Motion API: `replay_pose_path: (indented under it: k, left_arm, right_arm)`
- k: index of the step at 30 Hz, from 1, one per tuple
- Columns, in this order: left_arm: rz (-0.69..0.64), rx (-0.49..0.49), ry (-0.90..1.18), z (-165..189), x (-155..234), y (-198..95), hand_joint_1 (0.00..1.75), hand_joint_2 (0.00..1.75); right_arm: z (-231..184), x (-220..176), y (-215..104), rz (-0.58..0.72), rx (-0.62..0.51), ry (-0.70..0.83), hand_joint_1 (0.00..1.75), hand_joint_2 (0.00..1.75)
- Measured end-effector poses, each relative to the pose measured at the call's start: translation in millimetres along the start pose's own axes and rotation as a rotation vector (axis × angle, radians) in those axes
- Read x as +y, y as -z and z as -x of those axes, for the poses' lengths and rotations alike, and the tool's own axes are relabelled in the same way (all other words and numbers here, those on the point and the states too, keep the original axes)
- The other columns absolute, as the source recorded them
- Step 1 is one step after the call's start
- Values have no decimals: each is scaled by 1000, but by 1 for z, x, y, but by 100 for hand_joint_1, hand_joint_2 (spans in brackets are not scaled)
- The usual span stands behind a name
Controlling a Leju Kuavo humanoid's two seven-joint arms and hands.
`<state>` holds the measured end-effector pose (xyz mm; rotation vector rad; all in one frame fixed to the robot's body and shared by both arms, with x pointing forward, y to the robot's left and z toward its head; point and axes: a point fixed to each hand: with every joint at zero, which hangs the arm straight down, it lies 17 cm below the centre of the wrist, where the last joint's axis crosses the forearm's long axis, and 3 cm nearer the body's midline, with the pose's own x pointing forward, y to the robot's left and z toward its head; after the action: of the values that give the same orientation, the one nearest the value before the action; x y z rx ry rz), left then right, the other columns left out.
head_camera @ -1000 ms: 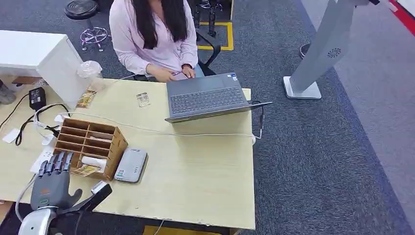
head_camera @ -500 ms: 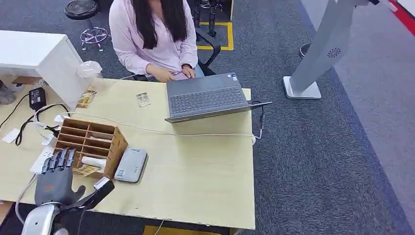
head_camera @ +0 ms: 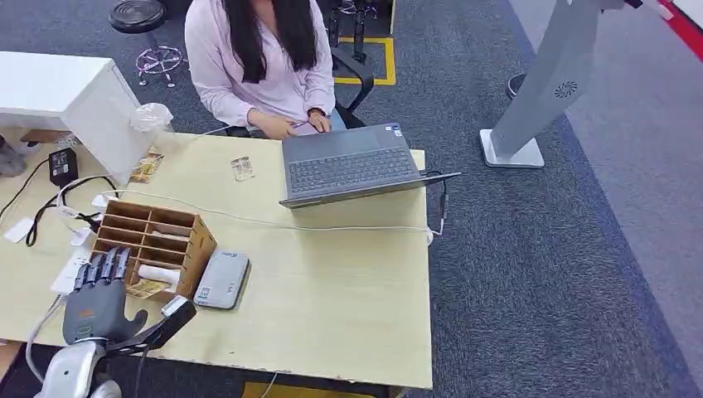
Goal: Pass the card to the sensor for recognition and then transmit it.
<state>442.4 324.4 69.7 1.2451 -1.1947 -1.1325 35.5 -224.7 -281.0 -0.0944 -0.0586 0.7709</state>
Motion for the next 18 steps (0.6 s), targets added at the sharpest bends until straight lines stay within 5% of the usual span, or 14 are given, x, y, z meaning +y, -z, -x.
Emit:
replay_pose_path:
  k: [6, 7, 18]
  left_arm:
    - [-9, -11, -2, -2, -1, 0, 0, 175]
    - [-7, -11, -2, -2, -2, 0, 175, 175]
    - [-17, -64, -27, -11, 0, -1, 175, 175]
  right_arm:
    - [0, 0, 0, 1, -1, -5, 0, 0]
    - [0, 0, 0, 1, -1, -7, 0, 0]
    - [0, -1, 0, 2, -4, -15, 0, 0]
